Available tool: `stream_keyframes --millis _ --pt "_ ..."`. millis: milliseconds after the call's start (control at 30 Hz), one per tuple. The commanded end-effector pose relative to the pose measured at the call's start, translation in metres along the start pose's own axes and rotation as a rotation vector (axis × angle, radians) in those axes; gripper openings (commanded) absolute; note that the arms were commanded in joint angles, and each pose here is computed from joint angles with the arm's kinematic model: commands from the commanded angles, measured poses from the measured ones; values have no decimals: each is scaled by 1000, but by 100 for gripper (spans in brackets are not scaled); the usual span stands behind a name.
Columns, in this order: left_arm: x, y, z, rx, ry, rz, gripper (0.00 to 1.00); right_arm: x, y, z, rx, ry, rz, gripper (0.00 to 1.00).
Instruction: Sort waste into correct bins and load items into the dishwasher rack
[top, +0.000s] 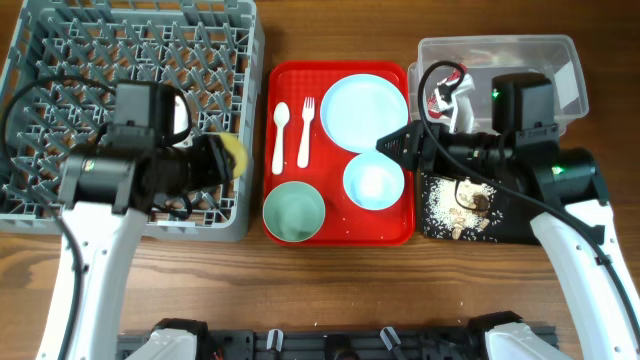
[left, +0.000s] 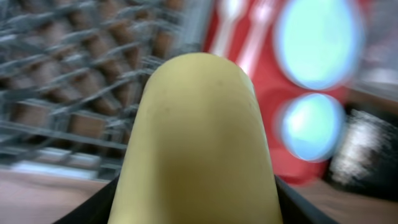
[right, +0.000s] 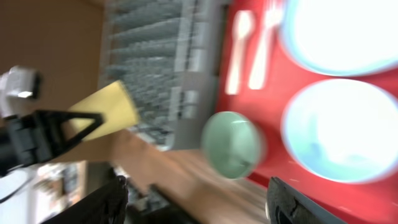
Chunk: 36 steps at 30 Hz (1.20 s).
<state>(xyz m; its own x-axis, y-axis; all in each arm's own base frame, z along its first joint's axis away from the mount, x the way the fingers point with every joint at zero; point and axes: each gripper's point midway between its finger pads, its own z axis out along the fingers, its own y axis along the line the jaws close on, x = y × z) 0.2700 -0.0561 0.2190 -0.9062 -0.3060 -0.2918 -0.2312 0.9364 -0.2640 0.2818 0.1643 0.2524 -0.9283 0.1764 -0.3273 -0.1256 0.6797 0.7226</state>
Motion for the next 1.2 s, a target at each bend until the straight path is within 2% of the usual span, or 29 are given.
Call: stream_keyframes --millis 0,167,233,333,400,500,600,667,733,833,967,1067,1167 --pt "0 46 30 -273 51 -65 58 -8 -25 1 150 -54 -28 73" --pt "25 62 58 -381 248 -116 55 -6 -26 1 153 -44 -24 73" --pt "29 65 66 -400 285 -117 56 -5 -26 1 154 -41 -30 73" --pt "35 68 73 -411 307 -118 70 -5 -26 1 156 -38 -34 73" --pt "32 67 74 -404 294 -118 86 -4 -27 1 156 -38 -32 73" --pt "24 63 75 -377 264 -122 92 -4 -27 1 156 -38 -37 73" --pt "9 40 59 -245 251 -153 94 -3 -27 1 159 -27 -81 73" --pt "-5 28 41 -171 216 -139 93 0 -29 1 165 -15 -94 73" --pt "-27 6 5 -65 123 -57 92 1 -31 0 177 -8 -142 73" --pt "-51 -14 -53 29 -89 51 91 2 -37 -1 208 -1 -176 63" --pt "-45 -22 -117 115 -318 87 100 -12 -46 -16 336 -38 -197 60" --pt "-33 -21 -142 143 -391 98 100 -18 -40 -15 330 -10 -234 60" --pt "-26 -21 -155 157 -431 104 100 1 -31 8 292 88 -236 58"
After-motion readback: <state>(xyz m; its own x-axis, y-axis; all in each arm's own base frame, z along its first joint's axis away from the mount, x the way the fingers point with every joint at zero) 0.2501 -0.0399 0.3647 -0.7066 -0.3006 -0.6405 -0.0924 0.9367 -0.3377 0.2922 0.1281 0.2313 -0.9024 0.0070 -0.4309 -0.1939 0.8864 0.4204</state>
